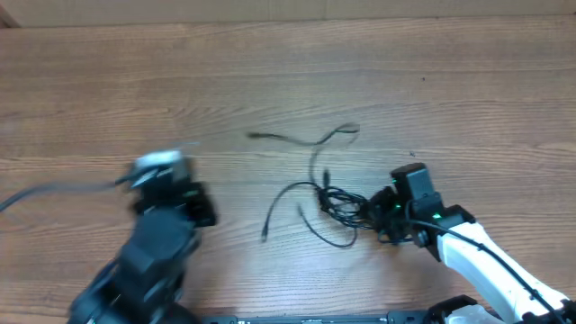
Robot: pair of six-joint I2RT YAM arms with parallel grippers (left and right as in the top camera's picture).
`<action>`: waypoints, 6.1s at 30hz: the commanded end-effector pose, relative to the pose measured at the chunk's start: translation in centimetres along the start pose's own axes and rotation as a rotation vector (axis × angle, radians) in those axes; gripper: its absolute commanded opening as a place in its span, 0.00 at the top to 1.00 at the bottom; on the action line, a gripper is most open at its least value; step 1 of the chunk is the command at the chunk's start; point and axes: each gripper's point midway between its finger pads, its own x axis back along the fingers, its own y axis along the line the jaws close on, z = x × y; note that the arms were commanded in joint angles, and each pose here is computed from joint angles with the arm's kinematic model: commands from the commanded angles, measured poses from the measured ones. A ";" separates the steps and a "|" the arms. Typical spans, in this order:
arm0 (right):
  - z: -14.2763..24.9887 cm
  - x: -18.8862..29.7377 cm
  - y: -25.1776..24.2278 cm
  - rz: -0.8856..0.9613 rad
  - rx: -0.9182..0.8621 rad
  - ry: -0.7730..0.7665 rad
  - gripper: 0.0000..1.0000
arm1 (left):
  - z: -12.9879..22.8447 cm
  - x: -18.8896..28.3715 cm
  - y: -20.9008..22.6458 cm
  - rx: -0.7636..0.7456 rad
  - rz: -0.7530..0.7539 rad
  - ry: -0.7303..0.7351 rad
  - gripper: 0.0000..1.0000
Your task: Untangle cables
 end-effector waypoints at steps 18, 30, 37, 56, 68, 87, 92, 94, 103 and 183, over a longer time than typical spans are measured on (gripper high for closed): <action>10.8 8.6 9.8 -0.926 1.050 0.469 0.96 | 0.4 3.0 0.7 0.170 0.090 0.035 0.59; 14.0 10.3 10.4 -1.058 1.195 0.539 0.96 | 6.8 2.4 -5.1 0.091 0.328 0.384 0.00; 14.0 10.4 10.4 -1.058 1.190 0.545 0.96 | 13.0 0.6 -6.6 0.048 0.323 0.629 0.07; 14.1 10.2 10.0 -1.036 1.164 0.566 0.96 | 21.4 -5.6 -5.5 -0.054 0.034 0.875 0.15; 14.5 10.6 9.6 -1.048 1.153 0.609 0.96 | 22.7 -7.7 -0.8 -0.061 -0.237 0.870 0.96; 13.8 12.5 13.0 -1.112 1.125 0.537 0.96 | 23.6 -7.2 -1.9 0.205 -0.204 0.998 0.96; 13.0 12.0 14.1 -1.083 1.068 0.477 0.96 | 23.8 -7.1 -4.3 0.232 -0.105 1.015 0.96; 12.6 11.5 14.2 -1.062 1.047 0.450 0.96 | 23.8 -7.0 -4.6 0.230 -0.097 1.016 0.95; 9.0 6.6 13.3 -0.798 0.834 0.295 0.96 | 24.2 -6.3 -6.4 0.235 -0.044 1.037 0.95; 11.6 10.3 11.4 -1.076 1.231 0.403 0.96 | 23.4 -6.2 -7.5 -0.507 0.613 0.961 0.55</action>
